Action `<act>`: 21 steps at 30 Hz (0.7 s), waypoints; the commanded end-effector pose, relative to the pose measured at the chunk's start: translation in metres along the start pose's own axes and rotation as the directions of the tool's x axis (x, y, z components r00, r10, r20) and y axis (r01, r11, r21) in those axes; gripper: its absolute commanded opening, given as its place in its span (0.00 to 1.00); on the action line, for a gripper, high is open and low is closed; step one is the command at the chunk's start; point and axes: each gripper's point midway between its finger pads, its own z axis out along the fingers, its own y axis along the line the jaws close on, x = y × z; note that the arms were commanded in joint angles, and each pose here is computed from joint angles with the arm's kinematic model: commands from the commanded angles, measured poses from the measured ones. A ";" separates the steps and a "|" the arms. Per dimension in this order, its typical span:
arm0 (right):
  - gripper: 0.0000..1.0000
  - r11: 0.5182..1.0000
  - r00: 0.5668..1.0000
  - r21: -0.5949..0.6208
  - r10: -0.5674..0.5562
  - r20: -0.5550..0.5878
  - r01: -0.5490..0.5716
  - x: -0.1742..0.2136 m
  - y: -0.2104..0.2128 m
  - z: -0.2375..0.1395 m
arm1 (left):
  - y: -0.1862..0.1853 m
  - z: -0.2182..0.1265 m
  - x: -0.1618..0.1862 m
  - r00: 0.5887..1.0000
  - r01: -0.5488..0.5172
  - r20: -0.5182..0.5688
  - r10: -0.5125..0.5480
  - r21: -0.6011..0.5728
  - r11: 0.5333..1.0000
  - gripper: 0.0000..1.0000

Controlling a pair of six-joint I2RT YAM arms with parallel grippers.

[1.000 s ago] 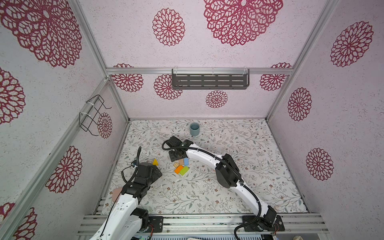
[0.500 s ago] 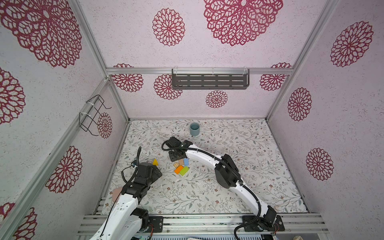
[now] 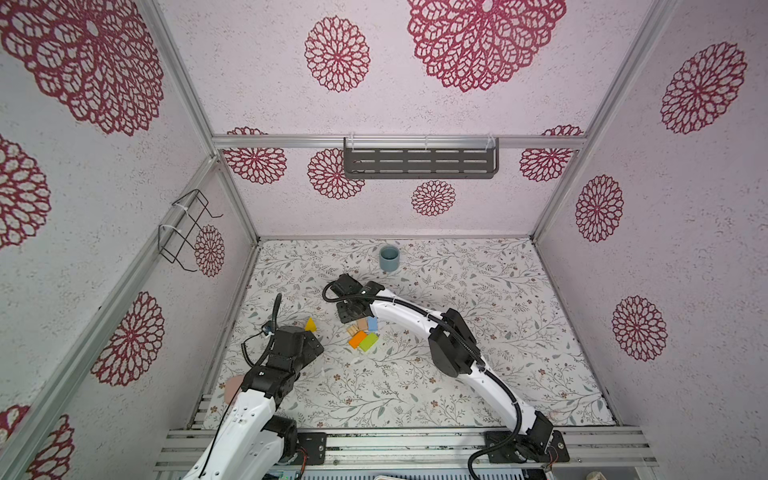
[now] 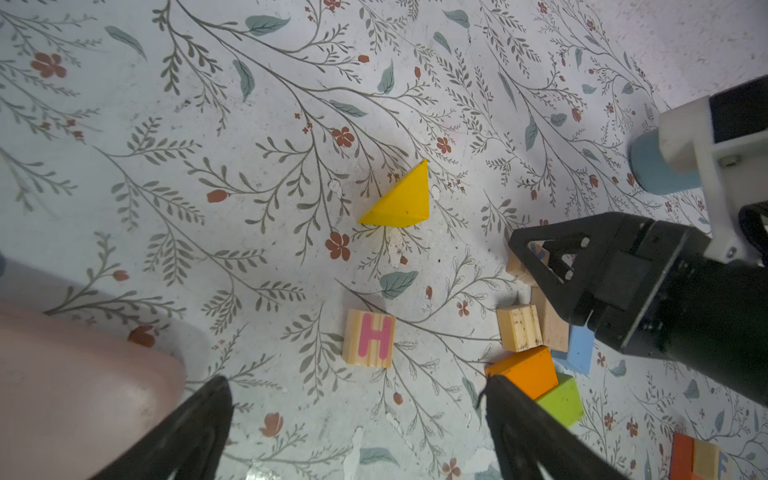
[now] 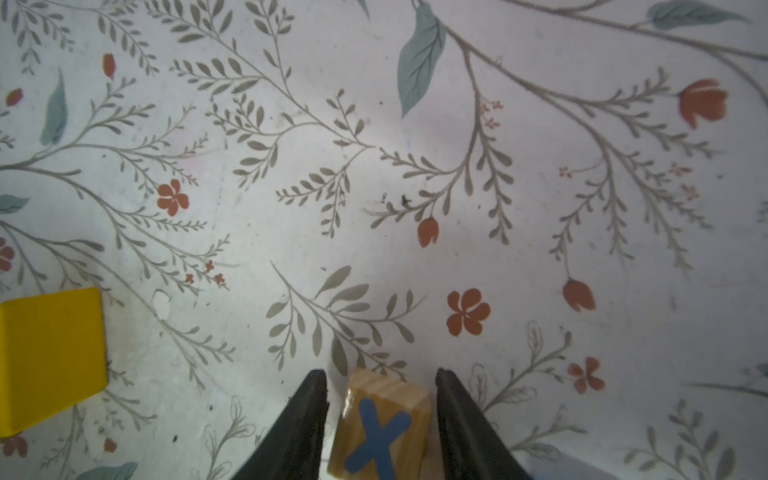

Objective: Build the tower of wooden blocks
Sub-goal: 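Lower the right gripper onto the wooden X letter cube and grasp it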

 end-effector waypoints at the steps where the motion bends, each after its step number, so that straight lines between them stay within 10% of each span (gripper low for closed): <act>1: 0.45 0.999 1.000 0.032 0.001 -0.027 0.000 0.010 -0.001 0.003 | 0.004 -0.001 -0.002 1.000 0.019 0.009 -0.018 -0.011 1.000 0.98; 21: 0.33 1.000 0.997 0.016 -0.023 0.067 0.022 -0.023 0.001 -0.031 | -0.019 -0.015 -0.016 0.999 -0.040 0.006 0.040 0.052 0.998 0.97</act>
